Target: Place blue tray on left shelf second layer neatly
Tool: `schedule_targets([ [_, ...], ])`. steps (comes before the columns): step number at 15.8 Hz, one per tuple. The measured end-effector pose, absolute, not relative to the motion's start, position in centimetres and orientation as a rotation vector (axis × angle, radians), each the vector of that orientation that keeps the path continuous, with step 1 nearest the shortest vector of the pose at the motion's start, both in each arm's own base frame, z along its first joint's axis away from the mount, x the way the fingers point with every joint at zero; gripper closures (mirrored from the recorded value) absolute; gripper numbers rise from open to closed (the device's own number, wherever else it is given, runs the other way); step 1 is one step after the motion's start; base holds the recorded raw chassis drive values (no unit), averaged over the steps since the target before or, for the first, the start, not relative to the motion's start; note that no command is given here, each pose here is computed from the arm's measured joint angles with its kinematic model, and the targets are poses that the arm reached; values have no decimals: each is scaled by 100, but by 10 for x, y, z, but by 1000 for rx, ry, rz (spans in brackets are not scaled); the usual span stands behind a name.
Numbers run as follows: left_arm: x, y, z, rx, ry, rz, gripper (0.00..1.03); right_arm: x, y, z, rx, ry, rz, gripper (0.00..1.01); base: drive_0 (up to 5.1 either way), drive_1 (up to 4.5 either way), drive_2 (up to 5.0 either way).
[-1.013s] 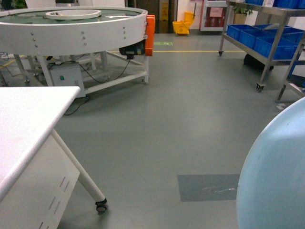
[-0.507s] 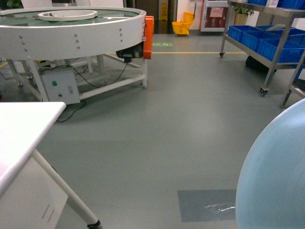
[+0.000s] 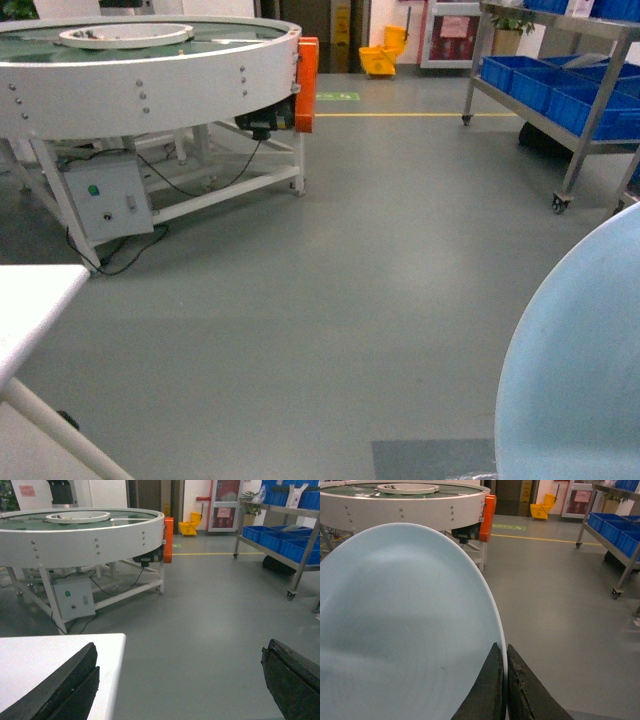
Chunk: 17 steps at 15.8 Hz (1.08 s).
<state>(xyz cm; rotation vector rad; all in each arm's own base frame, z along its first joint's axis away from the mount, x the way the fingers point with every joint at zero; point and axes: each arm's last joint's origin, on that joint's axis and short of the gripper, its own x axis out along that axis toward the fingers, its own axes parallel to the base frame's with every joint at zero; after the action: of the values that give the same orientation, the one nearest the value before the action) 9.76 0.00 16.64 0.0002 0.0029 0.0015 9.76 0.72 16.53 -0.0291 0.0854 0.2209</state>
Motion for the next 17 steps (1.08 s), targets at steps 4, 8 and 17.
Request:
schedule_targets([
  [4, 98, 0, 167, 0, 1, 0, 5, 98, 7, 165, -30, 85, 221, 99, -191, 236, -618],
  [8, 98, 0, 166, 0, 2, 0, 5, 98, 7, 165, -30, 86, 221, 99, -145, 283, -572],
  [17, 98, 0, 167, 0, 1, 1, 5, 98, 7, 165, -30, 85, 222, 99, -161, 266, -588],
])
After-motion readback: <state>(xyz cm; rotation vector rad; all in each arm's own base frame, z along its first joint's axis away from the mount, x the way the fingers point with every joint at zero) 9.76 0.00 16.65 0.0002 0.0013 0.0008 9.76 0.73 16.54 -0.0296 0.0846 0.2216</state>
